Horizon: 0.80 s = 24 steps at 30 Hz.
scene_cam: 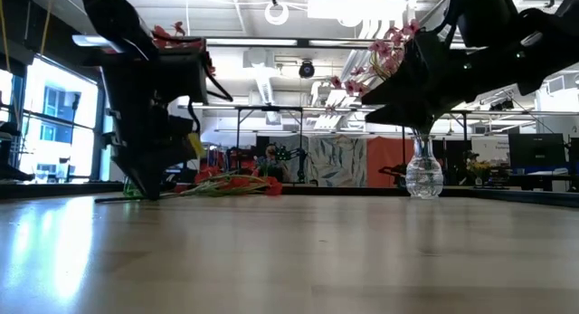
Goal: Sort flowers into vase by color
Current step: Put the red flowers into the green vase
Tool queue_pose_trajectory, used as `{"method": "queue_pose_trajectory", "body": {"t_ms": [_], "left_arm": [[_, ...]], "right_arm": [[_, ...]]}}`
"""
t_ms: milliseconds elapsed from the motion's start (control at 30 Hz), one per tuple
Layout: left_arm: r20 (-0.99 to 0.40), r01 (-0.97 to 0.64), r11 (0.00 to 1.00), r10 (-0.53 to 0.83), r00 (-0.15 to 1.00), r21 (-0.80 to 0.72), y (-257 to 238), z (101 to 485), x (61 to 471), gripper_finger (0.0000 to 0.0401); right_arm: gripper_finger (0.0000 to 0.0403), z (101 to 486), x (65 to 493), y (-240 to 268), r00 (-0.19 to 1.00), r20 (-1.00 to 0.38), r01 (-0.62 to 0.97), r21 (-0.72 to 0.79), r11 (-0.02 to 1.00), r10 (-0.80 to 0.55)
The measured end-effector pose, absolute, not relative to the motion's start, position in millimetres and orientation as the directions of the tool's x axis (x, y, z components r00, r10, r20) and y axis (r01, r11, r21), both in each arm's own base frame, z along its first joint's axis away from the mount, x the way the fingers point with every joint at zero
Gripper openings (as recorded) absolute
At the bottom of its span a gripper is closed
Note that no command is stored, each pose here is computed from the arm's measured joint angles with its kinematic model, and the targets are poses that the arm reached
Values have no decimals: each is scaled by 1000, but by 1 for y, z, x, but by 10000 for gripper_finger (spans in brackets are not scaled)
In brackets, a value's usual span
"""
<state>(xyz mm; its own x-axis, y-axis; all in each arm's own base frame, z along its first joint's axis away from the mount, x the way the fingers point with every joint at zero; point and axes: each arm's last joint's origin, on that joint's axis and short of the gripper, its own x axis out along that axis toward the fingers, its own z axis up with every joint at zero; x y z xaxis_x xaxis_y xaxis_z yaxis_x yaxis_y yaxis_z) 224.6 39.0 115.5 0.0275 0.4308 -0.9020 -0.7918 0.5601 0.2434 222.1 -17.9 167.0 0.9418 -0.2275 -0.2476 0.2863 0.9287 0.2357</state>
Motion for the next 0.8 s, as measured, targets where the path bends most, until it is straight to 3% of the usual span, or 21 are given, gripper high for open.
{"method": "queue_pose_trajectory", "body": {"t_ms": [167, 333, 467, 633, 800], "left_arm": [[-919, -774, 598, 392, 54, 210, 35, 117, 226, 16], [-915, -767, 622, 385, 121, 160, 28, 128, 225, 10], [-880, -747, 663, 381, 284, 46, 15, 151, 226, 4], [-661, -662, 750, 485, 573, -23, -5, 188, 234, 1], [-316, -486, 870, 438, 841, -88, -27, 212, 245, 1]], "right_arm": [[264, 159, 228, -14, 961, -258, 163, 256, 953, -95], [264, 146, 235, -12, 961, -276, 96, 248, 964, -25], [264, 127, 240, -13, 939, -344, 126, 254, 959, -32], [264, 111, 267, -14, 920, -393, 122, 249, 961, -15], [264, 111, 315, -10, 949, -315, 34, 182, 983, 25]]}}
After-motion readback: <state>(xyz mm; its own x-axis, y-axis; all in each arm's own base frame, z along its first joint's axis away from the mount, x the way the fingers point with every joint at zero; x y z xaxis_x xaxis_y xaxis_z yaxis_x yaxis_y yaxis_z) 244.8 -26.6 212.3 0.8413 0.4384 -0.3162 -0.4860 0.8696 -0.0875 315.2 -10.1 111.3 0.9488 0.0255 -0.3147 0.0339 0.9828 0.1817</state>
